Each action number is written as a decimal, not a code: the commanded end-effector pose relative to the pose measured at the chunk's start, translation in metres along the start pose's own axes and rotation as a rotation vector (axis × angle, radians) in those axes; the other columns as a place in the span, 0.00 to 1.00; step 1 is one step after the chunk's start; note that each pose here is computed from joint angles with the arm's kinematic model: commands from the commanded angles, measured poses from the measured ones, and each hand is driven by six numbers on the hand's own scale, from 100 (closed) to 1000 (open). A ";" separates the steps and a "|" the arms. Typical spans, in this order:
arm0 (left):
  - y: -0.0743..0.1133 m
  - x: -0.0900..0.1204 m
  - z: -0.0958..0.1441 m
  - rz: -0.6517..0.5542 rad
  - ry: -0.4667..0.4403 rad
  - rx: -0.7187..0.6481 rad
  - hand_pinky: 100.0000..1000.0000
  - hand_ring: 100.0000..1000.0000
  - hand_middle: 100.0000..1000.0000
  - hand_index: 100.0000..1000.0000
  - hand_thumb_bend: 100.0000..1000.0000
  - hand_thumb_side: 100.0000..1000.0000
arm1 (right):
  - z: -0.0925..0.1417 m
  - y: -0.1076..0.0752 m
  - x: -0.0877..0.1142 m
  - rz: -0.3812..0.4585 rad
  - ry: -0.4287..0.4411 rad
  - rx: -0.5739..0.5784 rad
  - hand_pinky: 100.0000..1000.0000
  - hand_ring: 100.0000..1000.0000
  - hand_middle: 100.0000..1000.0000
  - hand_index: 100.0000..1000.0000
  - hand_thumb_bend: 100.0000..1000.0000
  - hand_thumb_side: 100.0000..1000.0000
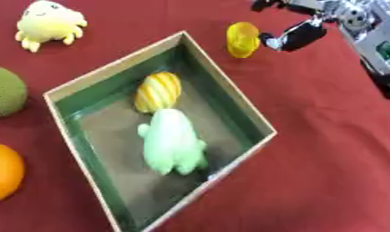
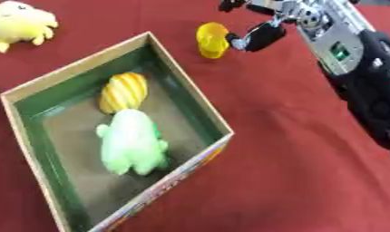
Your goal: Pick up objects on the table and place them in the box.
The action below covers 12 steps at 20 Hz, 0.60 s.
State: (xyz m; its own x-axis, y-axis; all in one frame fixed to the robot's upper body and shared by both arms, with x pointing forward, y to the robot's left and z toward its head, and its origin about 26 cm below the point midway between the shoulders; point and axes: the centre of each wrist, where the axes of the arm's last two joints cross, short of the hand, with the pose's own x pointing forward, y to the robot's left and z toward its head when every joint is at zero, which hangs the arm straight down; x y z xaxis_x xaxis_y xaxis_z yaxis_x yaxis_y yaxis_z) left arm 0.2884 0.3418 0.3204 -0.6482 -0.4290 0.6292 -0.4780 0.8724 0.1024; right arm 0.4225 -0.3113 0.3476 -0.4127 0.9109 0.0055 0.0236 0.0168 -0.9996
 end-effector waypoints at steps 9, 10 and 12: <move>0.003 0.014 -0.008 0.006 -0.057 0.018 0.71 0.70 0.59 0.79 0.02 0.79 | -0.009 0.004 -0.010 0.071 0.059 0.013 0.89 0.92 0.79 0.88 0.18 0.15; 0.003 0.014 -0.008 0.007 -0.056 0.018 0.71 0.70 0.59 0.79 0.02 0.79 | -0.010 0.005 -0.010 0.068 0.061 0.005 0.88 0.90 0.74 0.85 0.14 0.11; 0.003 0.013 -0.008 0.007 -0.052 0.020 0.71 0.70 0.59 0.79 0.02 0.79 | -0.012 0.006 -0.008 0.051 0.057 -0.028 0.87 0.87 0.66 0.79 0.05 0.06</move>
State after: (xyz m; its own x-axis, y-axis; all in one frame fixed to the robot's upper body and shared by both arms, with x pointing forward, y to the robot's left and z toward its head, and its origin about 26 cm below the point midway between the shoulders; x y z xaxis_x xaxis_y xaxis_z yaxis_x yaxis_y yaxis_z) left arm 0.2884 0.3400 0.3244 -0.6648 -0.4209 0.6171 -0.4761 0.8754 0.0842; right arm 0.4376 -0.3100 0.3371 -0.3743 0.9267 -0.0336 0.0473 -0.0171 -0.9987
